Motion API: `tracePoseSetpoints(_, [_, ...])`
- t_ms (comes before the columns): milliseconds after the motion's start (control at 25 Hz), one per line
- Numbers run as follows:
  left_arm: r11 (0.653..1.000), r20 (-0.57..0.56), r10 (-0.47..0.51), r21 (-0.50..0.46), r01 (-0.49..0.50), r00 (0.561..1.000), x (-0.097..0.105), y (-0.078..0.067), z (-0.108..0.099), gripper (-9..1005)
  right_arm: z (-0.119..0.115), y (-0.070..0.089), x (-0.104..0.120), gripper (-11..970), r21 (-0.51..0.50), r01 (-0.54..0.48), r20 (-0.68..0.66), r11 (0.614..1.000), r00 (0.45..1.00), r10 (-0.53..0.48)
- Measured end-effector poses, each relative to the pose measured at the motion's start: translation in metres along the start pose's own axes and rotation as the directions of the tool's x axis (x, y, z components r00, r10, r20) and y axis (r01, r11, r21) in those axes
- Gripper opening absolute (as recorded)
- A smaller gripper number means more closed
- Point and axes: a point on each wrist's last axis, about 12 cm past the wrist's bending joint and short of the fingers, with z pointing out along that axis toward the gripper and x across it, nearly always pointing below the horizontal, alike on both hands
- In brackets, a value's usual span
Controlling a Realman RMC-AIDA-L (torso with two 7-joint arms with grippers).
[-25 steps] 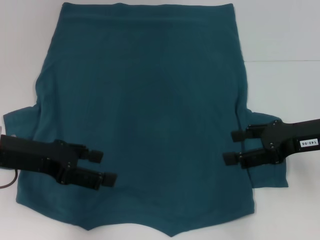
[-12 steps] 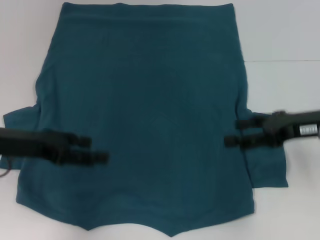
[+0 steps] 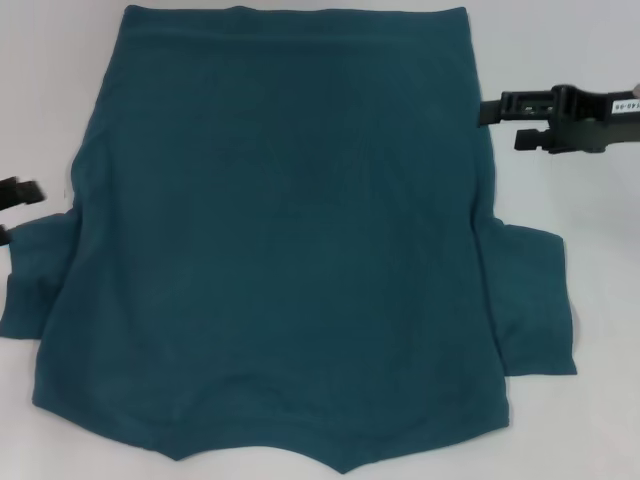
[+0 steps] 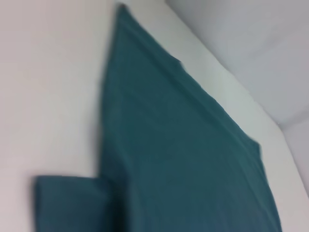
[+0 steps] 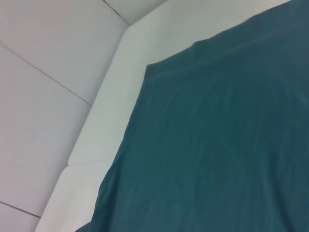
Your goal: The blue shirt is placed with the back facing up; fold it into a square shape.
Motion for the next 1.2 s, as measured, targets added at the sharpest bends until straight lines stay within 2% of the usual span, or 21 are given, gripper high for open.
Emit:
tracePoseSetpoints(80, [0.998,0.023,-0.063,-0.023,0.063,0.998,0.003,0.015,-0.003,933,0.0,0.001,-0.006,925,0.002,0.004,-0.008,1.0,1.0,-0.004])
tracePoseSetpoints(200, [0.993,0.018,-0.097,-0.068,0.098,0.995,0.007,0.027,-0.002,933,0.002,0.007,-0.013,925,0.003,0.023,-0.008,1.0,1.0,-0.023])
tracePoseSetpoints(400, [0.991,0.02,-0.098,-0.089,0.1,0.995,0.01,0.031,0.002,933,0.003,0.009,-0.015,925,0.002,0.03,-0.007,1.0,1.0,-0.03])
tracePoseSetpoints(840, [0.988,0.032,0.045,-0.146,-0.04,0.998,0.016,0.041,0.019,933,0.002,0.005,-0.012,924,0.012,0.023,-0.014,1.0,1.0,-0.023])
tracePoseSetpoints(1200, [0.985,0.019,0.049,-0.165,-0.045,0.999,0.025,0.047,0.025,933,0.001,0.003,-0.011,925,0.015,0.02,-0.014,1.0,1.0,-0.02])
